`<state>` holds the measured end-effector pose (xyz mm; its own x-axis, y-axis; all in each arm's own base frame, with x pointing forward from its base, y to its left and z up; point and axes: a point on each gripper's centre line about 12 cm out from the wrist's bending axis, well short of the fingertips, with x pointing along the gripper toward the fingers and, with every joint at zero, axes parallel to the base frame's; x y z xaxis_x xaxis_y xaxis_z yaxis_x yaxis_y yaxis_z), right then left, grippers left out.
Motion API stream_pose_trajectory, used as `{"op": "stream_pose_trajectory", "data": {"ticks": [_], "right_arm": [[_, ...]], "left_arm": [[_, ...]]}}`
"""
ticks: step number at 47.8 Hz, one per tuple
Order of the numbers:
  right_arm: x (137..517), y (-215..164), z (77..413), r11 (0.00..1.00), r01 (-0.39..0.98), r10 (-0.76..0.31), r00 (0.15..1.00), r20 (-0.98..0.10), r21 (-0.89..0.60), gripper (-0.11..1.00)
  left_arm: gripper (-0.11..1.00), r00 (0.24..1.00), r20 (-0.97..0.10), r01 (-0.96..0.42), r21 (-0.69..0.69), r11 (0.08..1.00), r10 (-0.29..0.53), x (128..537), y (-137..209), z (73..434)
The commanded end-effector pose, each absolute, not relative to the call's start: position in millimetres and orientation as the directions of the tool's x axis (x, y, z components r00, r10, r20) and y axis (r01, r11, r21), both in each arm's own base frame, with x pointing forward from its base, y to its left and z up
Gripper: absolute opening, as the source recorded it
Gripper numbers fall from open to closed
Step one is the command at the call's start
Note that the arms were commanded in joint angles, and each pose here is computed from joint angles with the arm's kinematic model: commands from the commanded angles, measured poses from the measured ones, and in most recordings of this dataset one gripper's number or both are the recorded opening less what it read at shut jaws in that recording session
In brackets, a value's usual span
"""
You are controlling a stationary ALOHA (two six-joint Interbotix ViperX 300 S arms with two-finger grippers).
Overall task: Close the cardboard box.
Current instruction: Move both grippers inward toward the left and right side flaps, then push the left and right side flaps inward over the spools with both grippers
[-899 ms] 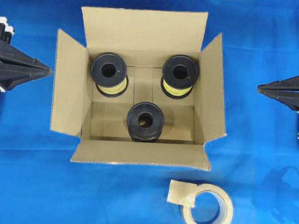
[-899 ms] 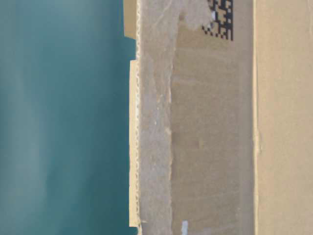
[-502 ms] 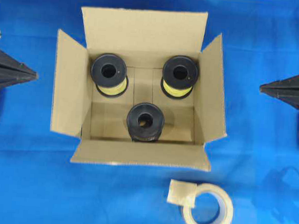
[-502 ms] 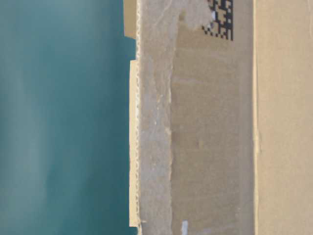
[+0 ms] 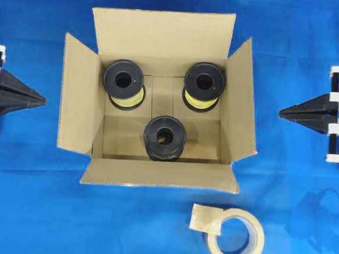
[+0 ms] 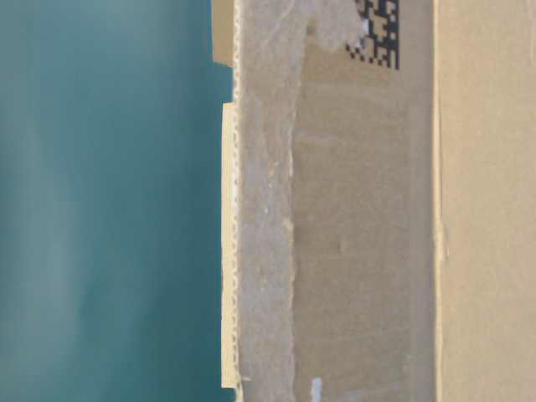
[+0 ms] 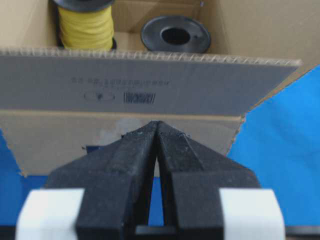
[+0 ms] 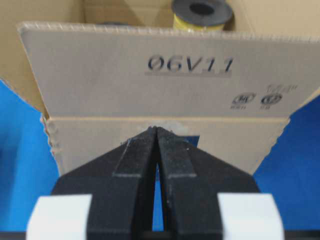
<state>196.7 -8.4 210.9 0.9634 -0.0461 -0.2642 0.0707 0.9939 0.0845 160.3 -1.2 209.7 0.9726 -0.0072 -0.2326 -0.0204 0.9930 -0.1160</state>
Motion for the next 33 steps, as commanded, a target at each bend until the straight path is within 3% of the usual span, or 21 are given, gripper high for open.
{"op": "stream_pose_trajectory", "data": {"ticks": [1, 19, 33], "right_arm": [[202, -10, 211, 0.992, 0.079, -0.054, 0.967, -0.25, 0.095, 0.0], [216, -17, 211, 0.988, 0.114, -0.089, 0.97, -0.226, 0.1, 0.0], [261, -23, 215, 0.988, 0.13, -0.104, 0.961, -0.258, 0.084, 0.0]], "left_arm": [[0.0, 0.974, -0.228, -0.025, -0.125, 0.992, -0.004, 163, -1, 207], [0.0, 0.988, -0.151, -0.046, -0.127, 0.991, 0.026, 177, 4, 206], [0.0, 0.976, -0.215, -0.069, -0.101, 0.992, 0.046, 227, 9, 204]]}}
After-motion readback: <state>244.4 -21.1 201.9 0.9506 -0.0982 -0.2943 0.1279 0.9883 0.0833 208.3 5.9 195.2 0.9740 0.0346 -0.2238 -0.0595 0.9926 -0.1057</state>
